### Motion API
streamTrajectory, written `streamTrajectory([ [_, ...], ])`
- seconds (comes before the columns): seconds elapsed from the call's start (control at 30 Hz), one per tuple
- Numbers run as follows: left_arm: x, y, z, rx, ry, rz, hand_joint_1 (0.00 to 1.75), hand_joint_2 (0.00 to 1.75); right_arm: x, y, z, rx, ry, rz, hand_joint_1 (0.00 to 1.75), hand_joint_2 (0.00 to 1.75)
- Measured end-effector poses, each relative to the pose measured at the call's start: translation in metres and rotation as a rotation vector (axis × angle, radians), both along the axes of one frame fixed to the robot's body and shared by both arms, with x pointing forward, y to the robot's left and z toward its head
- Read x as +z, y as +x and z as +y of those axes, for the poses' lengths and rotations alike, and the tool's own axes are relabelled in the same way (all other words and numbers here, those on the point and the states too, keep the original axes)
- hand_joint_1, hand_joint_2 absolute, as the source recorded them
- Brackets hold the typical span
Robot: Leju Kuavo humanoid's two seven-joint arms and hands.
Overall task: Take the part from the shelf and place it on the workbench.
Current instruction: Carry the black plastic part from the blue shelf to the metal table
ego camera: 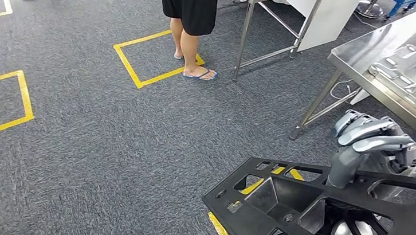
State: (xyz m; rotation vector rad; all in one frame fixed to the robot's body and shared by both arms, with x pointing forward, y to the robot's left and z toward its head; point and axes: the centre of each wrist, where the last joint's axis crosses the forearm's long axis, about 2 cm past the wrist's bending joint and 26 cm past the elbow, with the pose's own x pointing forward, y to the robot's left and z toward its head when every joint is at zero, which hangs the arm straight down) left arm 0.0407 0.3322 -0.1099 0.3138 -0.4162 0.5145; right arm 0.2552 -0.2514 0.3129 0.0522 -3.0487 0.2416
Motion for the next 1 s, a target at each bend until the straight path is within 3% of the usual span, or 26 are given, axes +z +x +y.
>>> streamTrajectory([
  [0.53,0.0,0.004,-0.003,0.016,-0.014,-0.015,0.0,1.75,0.016,0.011,-0.004,0.026,-0.018,0.004,1.75,1.75],
  [1.0,0.0,0.005,-0.004,0.002,-0.014,-0.009,0.0,1.75,0.013,0.015,-0.008,0.002,-0.03,0.012,1.75,1.75],
])
